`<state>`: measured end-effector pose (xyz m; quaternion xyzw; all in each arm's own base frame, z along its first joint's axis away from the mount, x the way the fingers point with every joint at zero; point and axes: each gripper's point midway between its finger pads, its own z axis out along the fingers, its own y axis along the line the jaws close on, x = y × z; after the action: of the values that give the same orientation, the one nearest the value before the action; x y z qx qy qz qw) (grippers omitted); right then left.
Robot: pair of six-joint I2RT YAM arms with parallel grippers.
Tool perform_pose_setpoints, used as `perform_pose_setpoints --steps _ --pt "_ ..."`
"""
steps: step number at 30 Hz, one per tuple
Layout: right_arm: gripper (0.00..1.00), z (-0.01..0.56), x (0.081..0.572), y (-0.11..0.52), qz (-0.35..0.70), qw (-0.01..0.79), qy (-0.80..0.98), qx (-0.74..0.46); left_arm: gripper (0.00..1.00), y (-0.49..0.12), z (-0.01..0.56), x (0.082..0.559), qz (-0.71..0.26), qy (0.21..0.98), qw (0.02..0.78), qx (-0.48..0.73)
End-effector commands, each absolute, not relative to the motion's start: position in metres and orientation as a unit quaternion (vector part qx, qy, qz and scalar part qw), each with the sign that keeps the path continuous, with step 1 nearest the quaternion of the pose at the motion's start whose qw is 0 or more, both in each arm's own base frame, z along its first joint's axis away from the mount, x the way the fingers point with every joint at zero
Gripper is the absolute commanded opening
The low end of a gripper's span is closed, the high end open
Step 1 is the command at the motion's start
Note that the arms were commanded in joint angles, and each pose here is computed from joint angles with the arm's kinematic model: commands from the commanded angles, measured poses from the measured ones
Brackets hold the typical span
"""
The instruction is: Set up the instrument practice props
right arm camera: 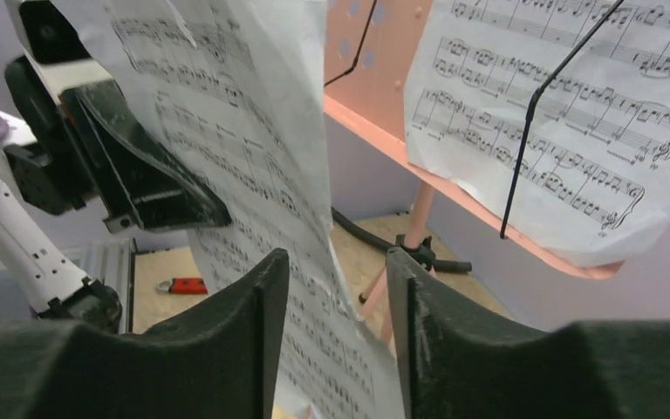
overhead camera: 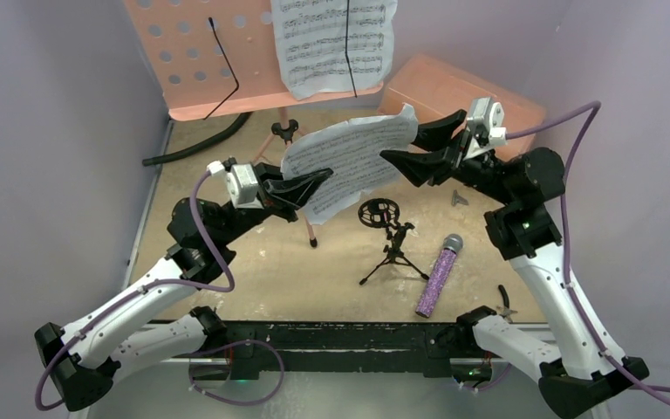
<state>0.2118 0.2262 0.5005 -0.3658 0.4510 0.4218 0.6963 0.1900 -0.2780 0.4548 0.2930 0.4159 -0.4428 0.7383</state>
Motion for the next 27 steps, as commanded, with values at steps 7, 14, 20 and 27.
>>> perform_pose_setpoints --steps 7,14,20,27 --pt "0.65 0.473 0.197 0.23 0.416 0.673 0.446 -0.419 0.0 -0.27 0.473 0.176 -0.421 0.409 0.739 0.33" --pt "0.61 0.466 0.186 0.241 0.462 0.638 0.422 -0.448 0.0 -0.279 0.472 0.171 -0.432 0.404 0.724 0.354" --pt "0.46 0.47 0.181 0.243 0.485 0.633 0.409 -0.444 0.0 -0.282 0.472 0.172 -0.432 0.402 0.724 0.358" --pt "0.33 0.462 0.181 0.246 0.497 0.618 0.415 -0.446 0.0 -0.284 0.472 0.174 -0.433 0.398 0.725 0.358"
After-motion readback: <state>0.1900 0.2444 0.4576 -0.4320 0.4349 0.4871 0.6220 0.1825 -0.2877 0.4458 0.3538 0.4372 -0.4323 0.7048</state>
